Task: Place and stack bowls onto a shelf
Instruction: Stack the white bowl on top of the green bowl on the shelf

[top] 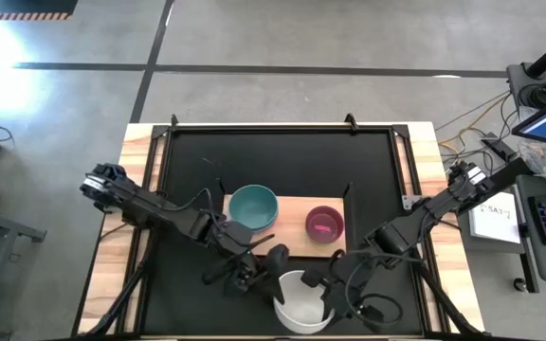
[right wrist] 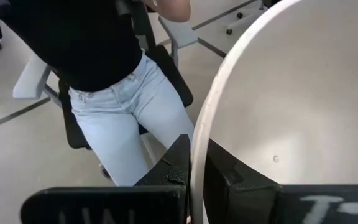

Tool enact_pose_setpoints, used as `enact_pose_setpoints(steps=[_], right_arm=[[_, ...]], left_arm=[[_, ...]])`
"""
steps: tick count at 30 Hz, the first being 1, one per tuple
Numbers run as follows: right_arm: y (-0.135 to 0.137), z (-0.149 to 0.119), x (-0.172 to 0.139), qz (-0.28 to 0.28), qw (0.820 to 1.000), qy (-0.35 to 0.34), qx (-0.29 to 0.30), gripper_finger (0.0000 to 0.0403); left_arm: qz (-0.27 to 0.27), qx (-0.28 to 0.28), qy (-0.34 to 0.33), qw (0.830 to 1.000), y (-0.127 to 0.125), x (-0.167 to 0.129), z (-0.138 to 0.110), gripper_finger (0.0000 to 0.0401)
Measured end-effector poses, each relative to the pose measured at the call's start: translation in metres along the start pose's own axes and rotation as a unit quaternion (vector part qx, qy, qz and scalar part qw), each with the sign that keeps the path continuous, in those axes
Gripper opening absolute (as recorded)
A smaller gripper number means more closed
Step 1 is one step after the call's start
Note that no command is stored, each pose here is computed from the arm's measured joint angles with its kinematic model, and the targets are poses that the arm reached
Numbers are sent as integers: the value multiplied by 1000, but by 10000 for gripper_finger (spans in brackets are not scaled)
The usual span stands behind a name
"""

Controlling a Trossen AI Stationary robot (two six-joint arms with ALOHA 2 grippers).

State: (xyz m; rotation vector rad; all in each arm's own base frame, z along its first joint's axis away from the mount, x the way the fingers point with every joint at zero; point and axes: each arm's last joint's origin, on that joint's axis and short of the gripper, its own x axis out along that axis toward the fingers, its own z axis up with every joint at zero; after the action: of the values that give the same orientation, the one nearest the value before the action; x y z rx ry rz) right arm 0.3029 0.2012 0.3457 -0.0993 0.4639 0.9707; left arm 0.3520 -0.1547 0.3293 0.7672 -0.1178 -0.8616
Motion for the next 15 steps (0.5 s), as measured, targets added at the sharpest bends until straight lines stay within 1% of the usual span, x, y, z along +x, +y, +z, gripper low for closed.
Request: enact_pose_setpoints(steps=[5, 8, 13, 15], right_arm=[[1, 2, -5, -2, 1000, -3, 3, 11], [2, 2, -6, 11, 1000, -3, 7, 11], [3, 1, -7, 17, 1000, 5, 24, 12], [4, 0, -8, 25, 999, 11, 40, 12]], left_arm=[[24, 28, 11, 999, 5, -7, 6, 121], [41, 40, 24, 998, 8, -12, 7, 121], [54, 42, 50, 996, 13, -21, 5, 121], [80, 47, 73, 993, 17, -25, 5, 120]])
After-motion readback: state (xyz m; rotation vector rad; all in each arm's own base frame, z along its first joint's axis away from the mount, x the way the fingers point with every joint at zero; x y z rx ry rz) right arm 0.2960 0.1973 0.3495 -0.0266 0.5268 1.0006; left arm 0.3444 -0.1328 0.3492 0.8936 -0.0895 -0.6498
